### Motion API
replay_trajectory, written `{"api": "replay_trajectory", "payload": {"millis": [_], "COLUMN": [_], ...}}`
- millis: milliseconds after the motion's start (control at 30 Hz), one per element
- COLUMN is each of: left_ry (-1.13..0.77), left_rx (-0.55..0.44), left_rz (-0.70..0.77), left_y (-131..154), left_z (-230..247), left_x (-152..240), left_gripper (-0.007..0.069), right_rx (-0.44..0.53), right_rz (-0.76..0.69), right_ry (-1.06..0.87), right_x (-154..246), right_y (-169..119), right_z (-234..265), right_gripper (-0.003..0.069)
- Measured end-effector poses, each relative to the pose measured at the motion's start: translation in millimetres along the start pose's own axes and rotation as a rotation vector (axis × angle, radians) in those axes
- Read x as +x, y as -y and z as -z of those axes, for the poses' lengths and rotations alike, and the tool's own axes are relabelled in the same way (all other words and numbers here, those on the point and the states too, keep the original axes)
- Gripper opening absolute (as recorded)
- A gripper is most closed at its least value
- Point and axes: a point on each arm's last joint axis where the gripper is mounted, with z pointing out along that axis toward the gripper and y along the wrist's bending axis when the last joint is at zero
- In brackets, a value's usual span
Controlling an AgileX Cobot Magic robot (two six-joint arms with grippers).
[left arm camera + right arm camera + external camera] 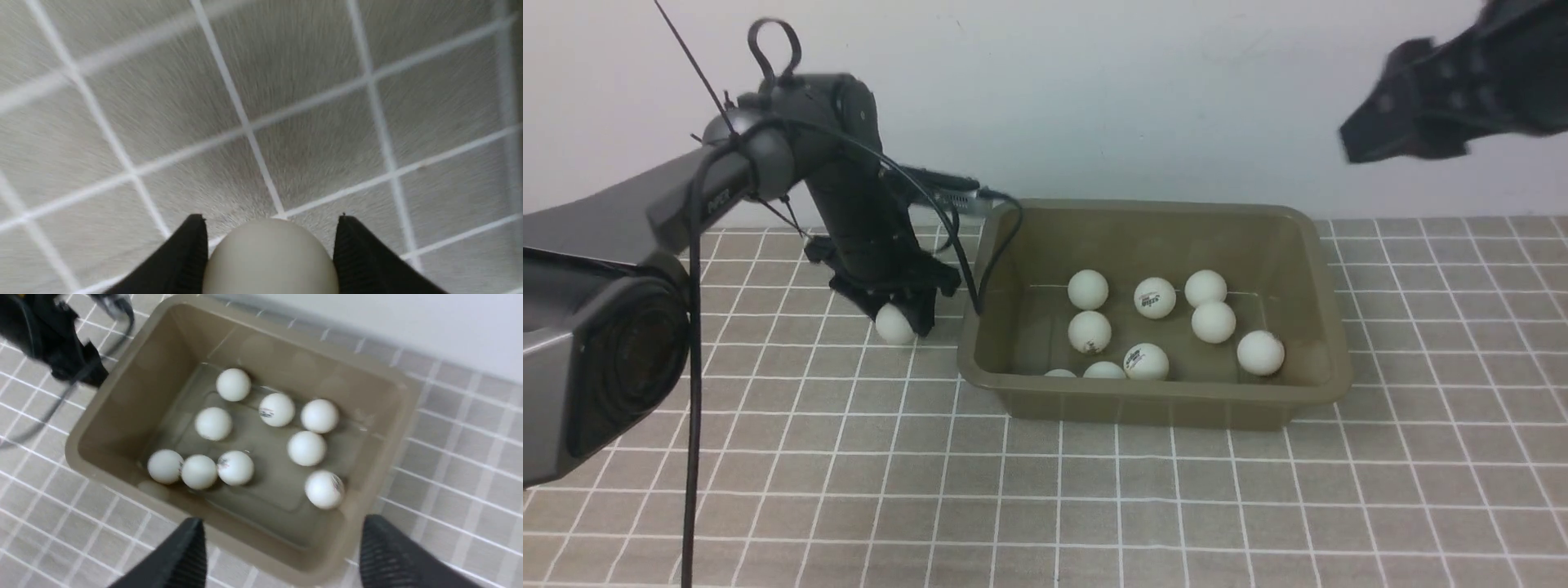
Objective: Put the table tennis balls into the box on the grey coffee tablecloth.
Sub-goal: 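Reach for and grasp a ping pong ball on the table beside the basket, then drop the ball into the bin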
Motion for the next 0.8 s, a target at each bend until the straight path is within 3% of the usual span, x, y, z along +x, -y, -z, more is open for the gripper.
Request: {"api": "replay_trajectory", "payload": {"millis": [133,233,333,433,633,767,800], "left_ry": [0.187,0.332,0.403,0.383,0.224,0.162,0.156], "left_rx": [0.03,0.118,0.208,0.238,0.189,0.149,0.14], "left_rz": [-0.006,-0.038,-0.137,-0.209,-0.259,-0.209,-0.187], "left_y": [12,37,68,90,123,131,133], "left_z": [71,130,160,151,83,57,54], "left_x": [-12,-11,-7,-9,-16,-17,-17], "left_gripper": [0.0353,0.0353,0.0353,0.0353,0.036,0.0453,0.0507], "right_rx": [0.107,0.198,0.252,0.26,0.22,0.197,0.194], "right_rz": [-0.008,-0.022,-0.06,-0.094,-0.157,-0.151,-0.15], "right_ry": [0.009,0.094,0.221,0.308,0.48,0.633,0.649], "right_x": [14,25,52,87,175,222,231], "right_y": [4,7,6,3,-2,-4,-4], "right_z": [43,82,131,163,192,200,199], "right_gripper": [0.0355,0.0245,0.0115,0.0025,-0.0013,-0.0015,-0.0015]}}
